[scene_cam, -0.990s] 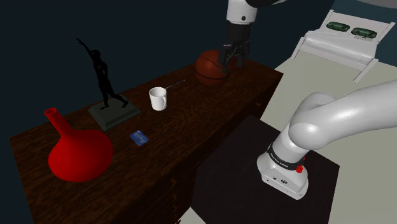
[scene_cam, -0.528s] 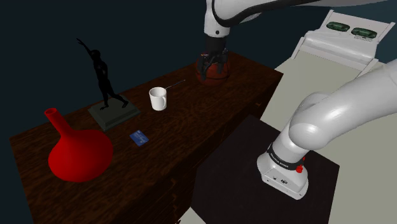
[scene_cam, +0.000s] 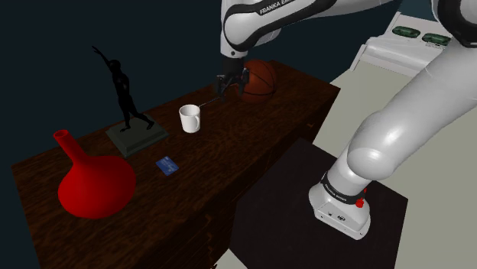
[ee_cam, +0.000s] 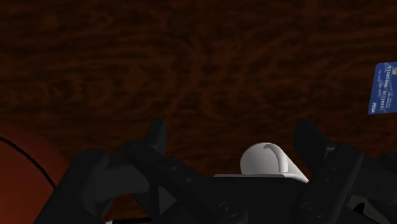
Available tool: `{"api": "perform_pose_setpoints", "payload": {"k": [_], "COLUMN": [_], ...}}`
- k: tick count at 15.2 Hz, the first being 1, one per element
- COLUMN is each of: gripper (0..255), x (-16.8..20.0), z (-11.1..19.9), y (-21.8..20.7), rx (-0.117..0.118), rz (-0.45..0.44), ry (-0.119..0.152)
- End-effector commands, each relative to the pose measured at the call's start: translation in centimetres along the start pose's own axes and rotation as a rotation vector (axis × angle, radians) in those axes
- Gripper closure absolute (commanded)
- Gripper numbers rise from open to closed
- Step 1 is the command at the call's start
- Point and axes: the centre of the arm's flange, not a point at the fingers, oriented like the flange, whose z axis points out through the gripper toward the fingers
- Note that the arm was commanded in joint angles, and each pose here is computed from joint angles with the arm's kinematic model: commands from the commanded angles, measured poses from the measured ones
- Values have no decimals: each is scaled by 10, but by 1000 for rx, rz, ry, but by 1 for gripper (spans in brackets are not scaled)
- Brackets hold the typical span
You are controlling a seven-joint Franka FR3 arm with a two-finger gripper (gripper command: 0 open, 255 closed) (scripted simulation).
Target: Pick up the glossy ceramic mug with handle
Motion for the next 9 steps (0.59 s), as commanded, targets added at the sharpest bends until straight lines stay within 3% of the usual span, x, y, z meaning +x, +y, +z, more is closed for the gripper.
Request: {"api": "perform_pose_setpoints", "payload": {"k": [1,9], "gripper": [0,0], "x": [18,99], "z": [15,69], "y": [-7,-36], "rx": [5,21], "rz": [2,9], "ry": [7,33]}}
